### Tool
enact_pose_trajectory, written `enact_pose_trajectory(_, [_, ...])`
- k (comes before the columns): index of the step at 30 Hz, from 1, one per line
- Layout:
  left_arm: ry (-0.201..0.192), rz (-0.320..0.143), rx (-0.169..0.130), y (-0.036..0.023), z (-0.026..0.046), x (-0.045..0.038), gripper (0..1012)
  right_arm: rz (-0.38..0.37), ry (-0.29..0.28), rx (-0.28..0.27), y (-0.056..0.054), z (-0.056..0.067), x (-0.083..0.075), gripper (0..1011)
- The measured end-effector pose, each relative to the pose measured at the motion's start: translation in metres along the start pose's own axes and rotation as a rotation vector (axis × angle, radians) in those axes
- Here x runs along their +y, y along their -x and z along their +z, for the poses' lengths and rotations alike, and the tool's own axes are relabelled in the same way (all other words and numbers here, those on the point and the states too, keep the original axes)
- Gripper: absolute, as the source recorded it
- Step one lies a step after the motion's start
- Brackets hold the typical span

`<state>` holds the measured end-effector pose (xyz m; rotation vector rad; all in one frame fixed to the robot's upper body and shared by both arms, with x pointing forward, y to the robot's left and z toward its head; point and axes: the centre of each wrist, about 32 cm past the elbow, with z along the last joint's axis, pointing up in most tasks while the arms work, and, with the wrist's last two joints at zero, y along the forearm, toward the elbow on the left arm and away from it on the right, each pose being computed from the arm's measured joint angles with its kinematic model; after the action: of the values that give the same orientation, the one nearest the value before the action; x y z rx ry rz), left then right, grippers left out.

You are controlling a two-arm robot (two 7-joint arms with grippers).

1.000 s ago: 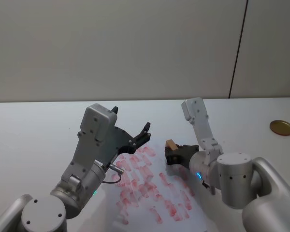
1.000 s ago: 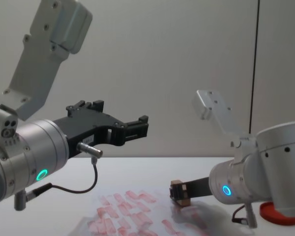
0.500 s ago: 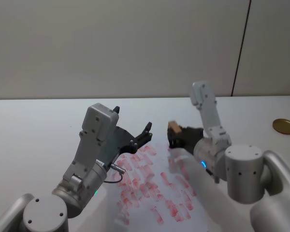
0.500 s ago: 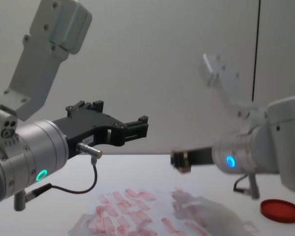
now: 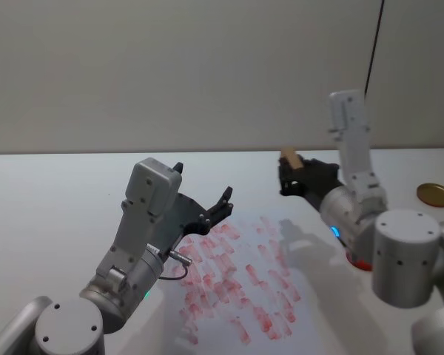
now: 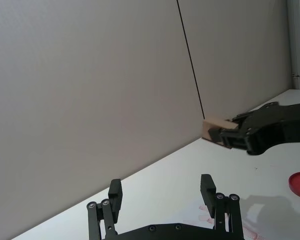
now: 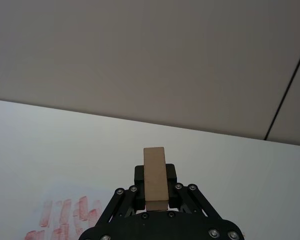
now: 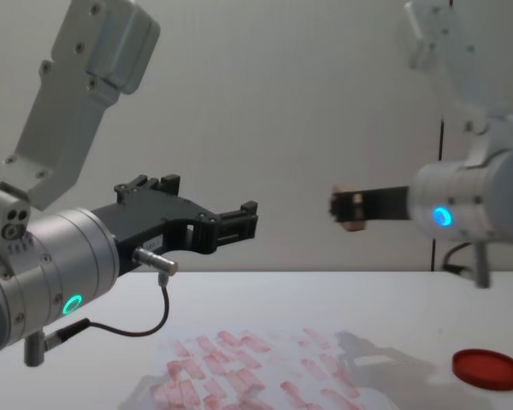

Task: Use the one hand to pick up the stamp and affix it onto the A4 paper.

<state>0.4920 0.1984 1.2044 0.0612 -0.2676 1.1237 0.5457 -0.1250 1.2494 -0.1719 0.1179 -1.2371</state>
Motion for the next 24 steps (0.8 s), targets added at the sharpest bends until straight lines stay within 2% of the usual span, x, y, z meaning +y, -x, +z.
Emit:
enact_pose_trajectory(9, [0.0, 0.0, 0.0, 0.0, 0.0, 0.0, 993, -0.077, 0.019, 0.033, -0.014, -0.004, -0.022, 220])
enact_pose_trajectory(18, [0.0, 0.0, 0.0, 0.0, 0.0, 0.0, 993, -0.157, 0.08, 0.072, -0.031, -0.024, -0.048, 220])
enact_pose_trajectory(24, [0.0, 0.0, 0.0, 0.0, 0.0, 0.0, 993, -0.191, 0.118, 0.088, -0.039, -0.036, -0.06, 220])
